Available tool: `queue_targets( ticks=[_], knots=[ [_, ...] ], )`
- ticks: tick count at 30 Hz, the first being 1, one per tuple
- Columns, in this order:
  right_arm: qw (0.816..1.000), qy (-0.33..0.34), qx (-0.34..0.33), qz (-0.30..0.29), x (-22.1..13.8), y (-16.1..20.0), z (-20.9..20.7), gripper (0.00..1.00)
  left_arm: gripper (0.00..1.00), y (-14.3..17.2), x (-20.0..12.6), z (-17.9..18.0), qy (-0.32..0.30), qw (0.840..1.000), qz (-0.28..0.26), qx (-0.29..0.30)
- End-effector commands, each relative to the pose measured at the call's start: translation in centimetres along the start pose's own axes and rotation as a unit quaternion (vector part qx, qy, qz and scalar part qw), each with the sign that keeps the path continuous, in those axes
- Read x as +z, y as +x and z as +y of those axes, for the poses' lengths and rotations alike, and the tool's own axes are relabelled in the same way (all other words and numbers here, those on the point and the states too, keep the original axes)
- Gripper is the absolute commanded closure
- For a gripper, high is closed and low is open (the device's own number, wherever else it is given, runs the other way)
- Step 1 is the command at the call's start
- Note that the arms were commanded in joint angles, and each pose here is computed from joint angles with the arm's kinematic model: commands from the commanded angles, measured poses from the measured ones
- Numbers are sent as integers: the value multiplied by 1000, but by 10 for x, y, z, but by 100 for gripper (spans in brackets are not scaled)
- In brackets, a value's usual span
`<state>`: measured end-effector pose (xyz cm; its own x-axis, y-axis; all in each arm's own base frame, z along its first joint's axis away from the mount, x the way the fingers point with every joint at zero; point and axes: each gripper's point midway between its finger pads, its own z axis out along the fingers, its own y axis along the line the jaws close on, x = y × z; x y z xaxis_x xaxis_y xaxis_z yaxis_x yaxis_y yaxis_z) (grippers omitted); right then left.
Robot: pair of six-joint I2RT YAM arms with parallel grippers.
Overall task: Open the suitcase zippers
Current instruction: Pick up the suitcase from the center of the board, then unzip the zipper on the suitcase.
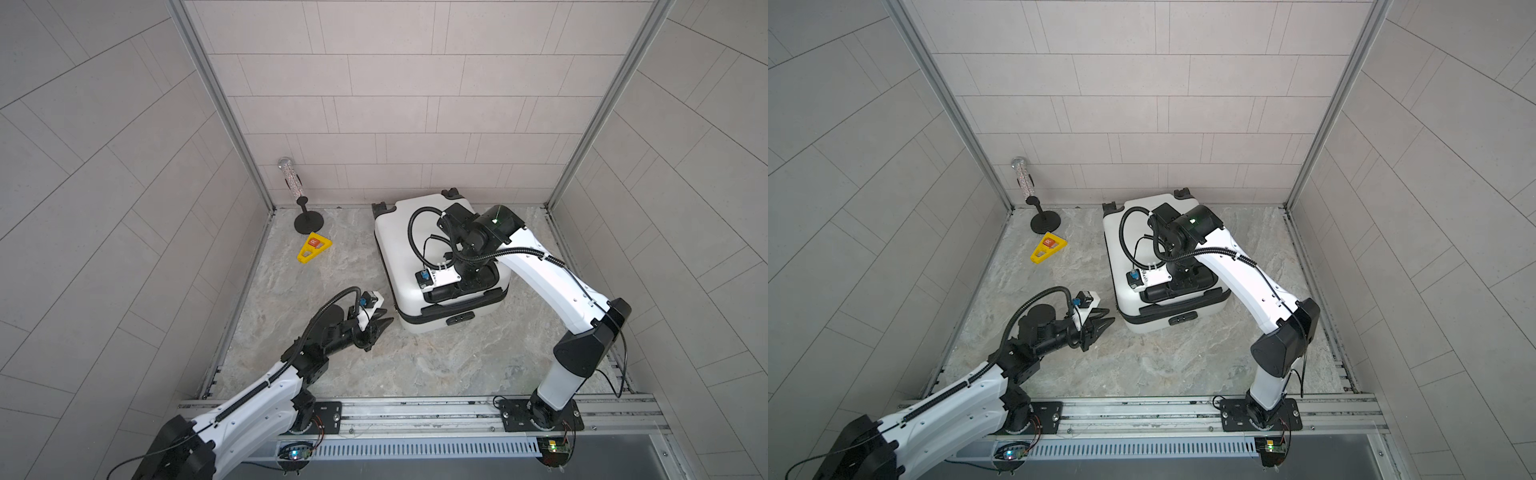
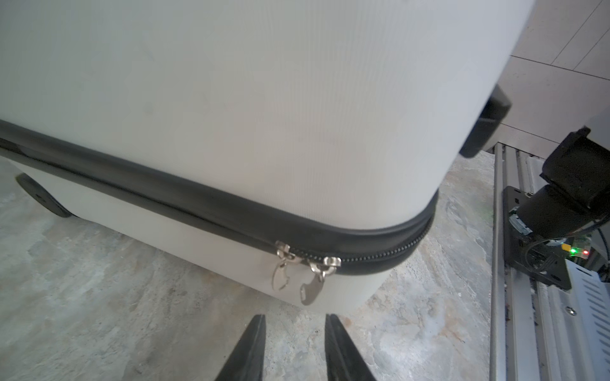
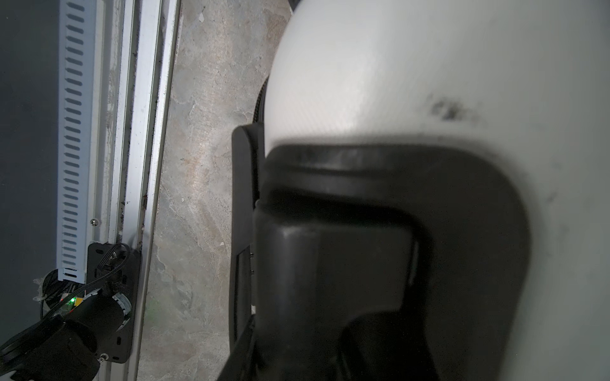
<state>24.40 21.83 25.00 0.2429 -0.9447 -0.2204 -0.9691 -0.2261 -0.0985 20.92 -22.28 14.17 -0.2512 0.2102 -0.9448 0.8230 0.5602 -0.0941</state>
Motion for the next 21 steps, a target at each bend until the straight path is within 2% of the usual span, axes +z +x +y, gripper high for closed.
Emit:
queue_targets(
  ticks=[1,7,13,19,21],
  knots=[
    [991,118,-51,-29,-47,-13,-24,100,66,-12,4,-8,16,999,-29,36],
    [991,123,-51,-30,-48,-14,-26,100,66,-16,10,-10,21,998,-46,39],
    [990,122,-55,-41,-50,-17,-24,100,73,-20,17,-12,29,997,-52,40],
    [989,123,-60,-49,-52,-20,-22,100,84,-24,21,-15,39,997,-58,36],
    [989,127,-50,-53,-52,-21,-24,100,92,-27,20,-17,45,997,-59,33]
  ],
)
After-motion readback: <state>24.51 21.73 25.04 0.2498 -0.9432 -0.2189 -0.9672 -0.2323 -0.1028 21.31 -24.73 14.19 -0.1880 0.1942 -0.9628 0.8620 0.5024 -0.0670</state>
